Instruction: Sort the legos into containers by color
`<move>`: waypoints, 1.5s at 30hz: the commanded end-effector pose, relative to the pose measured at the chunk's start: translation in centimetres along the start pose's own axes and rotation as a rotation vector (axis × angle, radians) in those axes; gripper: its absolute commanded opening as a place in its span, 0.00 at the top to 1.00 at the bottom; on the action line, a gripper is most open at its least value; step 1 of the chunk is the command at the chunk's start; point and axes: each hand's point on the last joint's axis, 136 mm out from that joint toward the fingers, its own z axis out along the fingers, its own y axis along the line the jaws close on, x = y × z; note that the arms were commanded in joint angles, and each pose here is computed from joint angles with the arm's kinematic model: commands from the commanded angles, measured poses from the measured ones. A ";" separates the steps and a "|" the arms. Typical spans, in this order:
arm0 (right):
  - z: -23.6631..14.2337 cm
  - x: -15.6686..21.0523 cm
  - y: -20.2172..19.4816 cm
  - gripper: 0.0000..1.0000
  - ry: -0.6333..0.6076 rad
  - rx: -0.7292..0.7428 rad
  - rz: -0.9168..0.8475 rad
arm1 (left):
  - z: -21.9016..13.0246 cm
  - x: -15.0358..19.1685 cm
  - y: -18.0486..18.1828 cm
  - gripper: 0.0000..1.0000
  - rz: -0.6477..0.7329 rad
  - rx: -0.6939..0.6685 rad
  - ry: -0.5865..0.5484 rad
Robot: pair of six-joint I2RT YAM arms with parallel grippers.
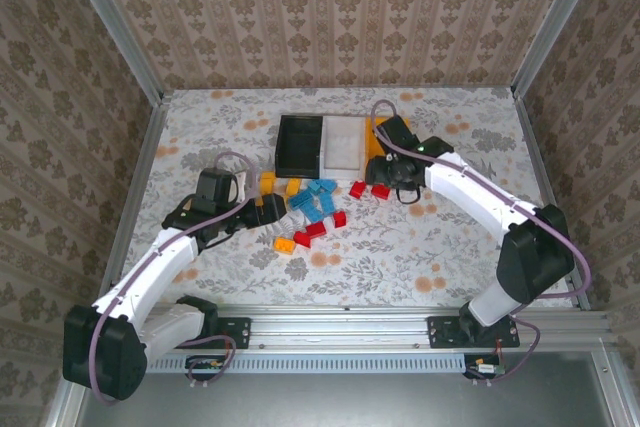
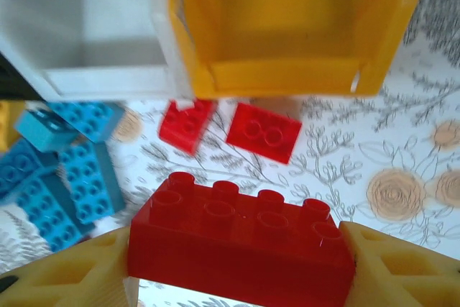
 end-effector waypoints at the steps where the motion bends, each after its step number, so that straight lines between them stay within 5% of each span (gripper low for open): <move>1: -1.7 -2.2 -1.0 0.46 -0.037 0.040 -0.021 | -0.1 0.6 0.1 0.00 -0.008 0.014 0.009; 15: 3.2 -8.4 -2.1 0.47 -0.040 0.072 0.012 | -0.3 0.8 0.5 0.00 -0.009 0.006 0.027; 25: 8.2 -7.6 -2.0 0.47 0.046 0.069 0.022 | 0.0 0.6 0.8 0.00 -0.017 -0.004 0.037; 45: 11.7 -7.2 -3.0 0.42 0.097 0.081 0.035 | 0.9 0.4 1.2 0.00 -0.037 -0.009 0.051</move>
